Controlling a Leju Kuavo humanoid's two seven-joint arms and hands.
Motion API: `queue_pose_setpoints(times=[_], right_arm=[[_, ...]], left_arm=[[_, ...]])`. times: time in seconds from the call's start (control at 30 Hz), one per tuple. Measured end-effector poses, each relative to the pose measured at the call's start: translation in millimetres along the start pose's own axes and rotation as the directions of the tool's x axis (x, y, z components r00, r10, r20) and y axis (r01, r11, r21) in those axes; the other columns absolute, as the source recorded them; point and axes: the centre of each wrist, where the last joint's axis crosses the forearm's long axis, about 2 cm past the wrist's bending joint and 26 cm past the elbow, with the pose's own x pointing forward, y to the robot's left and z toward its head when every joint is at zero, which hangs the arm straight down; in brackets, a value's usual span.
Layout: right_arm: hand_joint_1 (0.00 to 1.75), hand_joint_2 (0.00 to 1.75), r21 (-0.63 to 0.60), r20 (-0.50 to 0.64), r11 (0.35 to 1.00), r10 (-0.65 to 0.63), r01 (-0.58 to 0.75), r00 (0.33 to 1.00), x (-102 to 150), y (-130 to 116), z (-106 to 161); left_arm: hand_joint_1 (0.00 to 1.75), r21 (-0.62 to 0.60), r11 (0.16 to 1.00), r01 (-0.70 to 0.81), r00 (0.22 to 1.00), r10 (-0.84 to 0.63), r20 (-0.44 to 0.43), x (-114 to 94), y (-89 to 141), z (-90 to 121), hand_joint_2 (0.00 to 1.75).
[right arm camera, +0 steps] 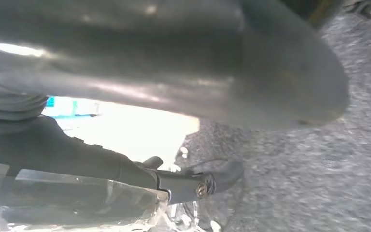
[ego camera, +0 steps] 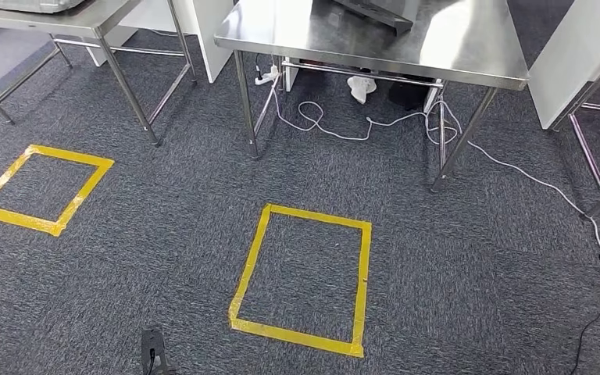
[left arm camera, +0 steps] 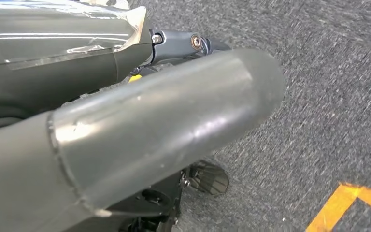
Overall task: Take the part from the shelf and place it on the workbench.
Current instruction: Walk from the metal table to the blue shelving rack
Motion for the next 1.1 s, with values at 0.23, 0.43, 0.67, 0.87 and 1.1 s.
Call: queue_pose_setpoints(times=[0.23, 0.43, 0.67, 0.87, 1.1], right_arm=[[0.0, 0.0, 0.008, -0.019, 1.0, -0.015, 0.015, 1.0, -4.3, 4.5, 0.4], [0.0, 0.0, 0.004, -0.017, 1.0, -0.016, 0.016, 1.0, -3.0, 3.0, 0.2], [0.0, 0.0, -0.008, -0.02, 1.0, -0.018, 0.018, 1.0, -4.4, 1.4, -0.8], [0.0, 0.0, -0.009, -0.024, 1.0, -0.023, 0.023, 0.999, -5.0, 0.8, -1.3], [0.0, 0.0, -0.008, -0.027, 1.0, -0.028, 0.028, 0.999, -5.7, 0.1, -1.8]], left_arm=[[0.0, -0.004, 1.0, 0.017, 1.0, -0.017, -0.019, -0.5, -0.8, 0.7, 0.0], [0.0, -0.015, 1.0, 0.014, 1.0, -0.015, -0.021, 3.9, -2.8, 1.4, 0.0], [0.0, -0.024, 0.999, 0.022, 1.0, -0.022, -0.019, 7.1, -5.3, 2.8, 0.0], [0.0, -0.03, 0.999, 0.03, 0.999, -0.03, -0.015, 8.9, -6.9, 3.7, 0.0], [0.0, -0.034, 0.999, 0.033, 0.999, -0.034, -0.009, 10.8, -8.6, 4.8, 0.0]])
